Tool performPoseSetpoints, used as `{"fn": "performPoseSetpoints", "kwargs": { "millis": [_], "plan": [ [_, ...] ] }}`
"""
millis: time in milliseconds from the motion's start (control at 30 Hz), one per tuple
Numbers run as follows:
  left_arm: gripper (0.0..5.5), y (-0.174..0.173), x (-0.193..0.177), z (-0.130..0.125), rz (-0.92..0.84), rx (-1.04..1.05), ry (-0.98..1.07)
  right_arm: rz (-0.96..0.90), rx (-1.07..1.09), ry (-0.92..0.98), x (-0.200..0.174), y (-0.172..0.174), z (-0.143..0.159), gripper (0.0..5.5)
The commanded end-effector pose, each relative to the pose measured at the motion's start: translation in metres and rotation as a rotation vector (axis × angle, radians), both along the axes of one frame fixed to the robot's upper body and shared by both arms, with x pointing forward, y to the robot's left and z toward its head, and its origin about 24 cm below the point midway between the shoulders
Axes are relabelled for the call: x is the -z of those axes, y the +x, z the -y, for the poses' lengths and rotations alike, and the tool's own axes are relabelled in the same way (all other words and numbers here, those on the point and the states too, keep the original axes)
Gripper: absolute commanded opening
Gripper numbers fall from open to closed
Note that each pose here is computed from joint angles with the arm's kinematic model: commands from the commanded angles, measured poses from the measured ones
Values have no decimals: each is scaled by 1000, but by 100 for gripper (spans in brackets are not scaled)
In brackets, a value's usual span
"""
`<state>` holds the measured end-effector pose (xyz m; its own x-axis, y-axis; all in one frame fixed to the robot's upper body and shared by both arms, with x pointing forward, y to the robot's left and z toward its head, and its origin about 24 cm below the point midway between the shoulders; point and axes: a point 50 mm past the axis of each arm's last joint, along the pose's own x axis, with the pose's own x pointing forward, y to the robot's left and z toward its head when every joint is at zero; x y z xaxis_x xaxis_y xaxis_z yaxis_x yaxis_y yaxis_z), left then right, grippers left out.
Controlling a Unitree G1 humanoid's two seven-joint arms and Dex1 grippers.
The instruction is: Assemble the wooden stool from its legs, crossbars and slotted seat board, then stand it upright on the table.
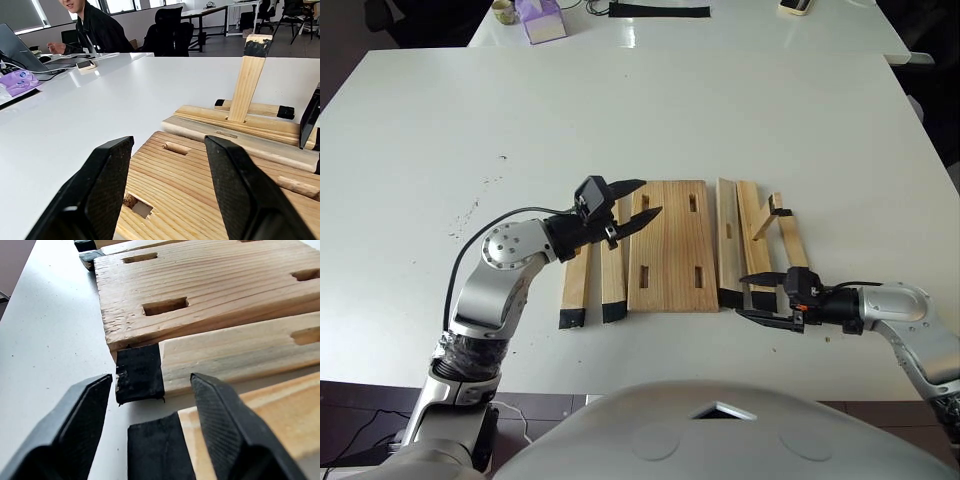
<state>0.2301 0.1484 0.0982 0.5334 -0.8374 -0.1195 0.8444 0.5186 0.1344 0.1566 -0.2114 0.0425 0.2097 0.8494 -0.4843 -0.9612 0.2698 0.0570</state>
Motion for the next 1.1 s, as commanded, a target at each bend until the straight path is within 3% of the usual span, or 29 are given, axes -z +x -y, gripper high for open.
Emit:
{"fn": "performPoseSetpoints", "kwargs": {
  "millis": [33,267,333,467,633,867,1100],
  "plan": [
    [264,-4,1,0,-3,-18,-6,-21,28,-51,-9,-1,16,290],
    [264,-11,4,1,-8,-58,-18,116,97,26,-41,6,7,290],
    [264,-14,4,-1,-6,-78,-20,198,262,24,-50,12,7,290],
    [264,-22,7,-5,-14,-124,-23,185,466,-84,-40,1,8,290],
    [264,-30,10,-4,-33,-153,-33,111,723,-69,-30,-14,-3,370],
    [264,-26,8,-1,-25,-154,-33,78,876,-101,-21,-17,-12,473],
    [264,-24,8,1,-24,-145,-34,50,910,-126,-7,-23,-12,476]
  ]
}}
